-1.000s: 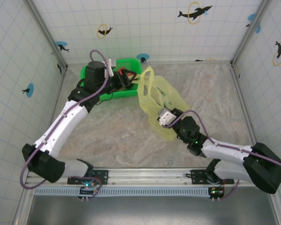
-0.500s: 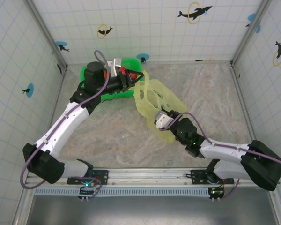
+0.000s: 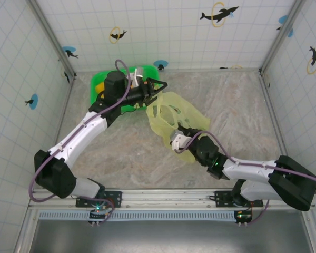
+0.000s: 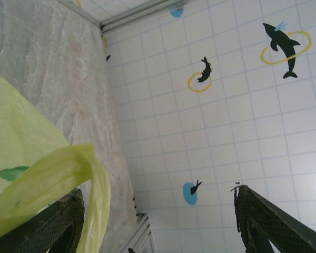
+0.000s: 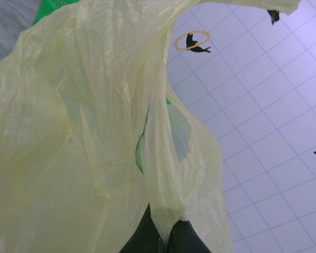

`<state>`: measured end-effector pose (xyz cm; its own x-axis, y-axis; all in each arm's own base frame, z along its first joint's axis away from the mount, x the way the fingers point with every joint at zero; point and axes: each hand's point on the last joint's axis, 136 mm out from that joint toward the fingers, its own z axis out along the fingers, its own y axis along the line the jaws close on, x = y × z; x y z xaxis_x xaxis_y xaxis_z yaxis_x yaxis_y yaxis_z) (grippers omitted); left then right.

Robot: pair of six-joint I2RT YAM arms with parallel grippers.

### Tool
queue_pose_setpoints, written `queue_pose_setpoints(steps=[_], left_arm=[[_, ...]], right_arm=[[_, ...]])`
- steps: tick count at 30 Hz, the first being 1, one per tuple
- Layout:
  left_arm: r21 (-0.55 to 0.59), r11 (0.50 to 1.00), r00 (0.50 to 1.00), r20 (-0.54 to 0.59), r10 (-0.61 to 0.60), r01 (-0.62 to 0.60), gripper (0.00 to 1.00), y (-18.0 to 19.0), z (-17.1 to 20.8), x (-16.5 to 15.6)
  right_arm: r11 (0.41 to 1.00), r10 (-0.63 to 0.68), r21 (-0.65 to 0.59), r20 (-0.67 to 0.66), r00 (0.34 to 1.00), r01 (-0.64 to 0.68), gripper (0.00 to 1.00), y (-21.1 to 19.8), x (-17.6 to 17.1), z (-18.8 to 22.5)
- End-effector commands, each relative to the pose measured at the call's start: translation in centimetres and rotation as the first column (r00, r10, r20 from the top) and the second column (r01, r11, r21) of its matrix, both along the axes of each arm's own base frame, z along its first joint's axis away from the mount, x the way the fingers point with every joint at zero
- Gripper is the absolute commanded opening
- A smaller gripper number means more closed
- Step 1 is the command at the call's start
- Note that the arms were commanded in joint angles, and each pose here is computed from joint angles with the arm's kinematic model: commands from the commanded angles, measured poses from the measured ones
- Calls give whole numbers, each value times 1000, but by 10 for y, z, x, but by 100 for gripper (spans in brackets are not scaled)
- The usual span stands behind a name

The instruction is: Place the fake fruits into the plastic bag and tie a complex knot

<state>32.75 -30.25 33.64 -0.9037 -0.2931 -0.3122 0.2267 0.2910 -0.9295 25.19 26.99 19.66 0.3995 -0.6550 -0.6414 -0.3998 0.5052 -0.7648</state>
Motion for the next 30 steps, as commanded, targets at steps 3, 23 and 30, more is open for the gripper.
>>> queue_pose_setpoints(steps=[3,23,30], left_arm=[[41,995,994,-66,89,-87,76,4,-18,14],[117,984,985,-93,146,-135,40,-1,-60,19],[166,982,996,4,90,-90,6,-5,-63,20]], right_arm=[[1000,-28,-8,89,996,29,0,-5,-6,7],[998,-55,-29,188,981,62,0,-13,-23,10],[1000,-11,-4,109,994,12,0,-10,-29,2]])
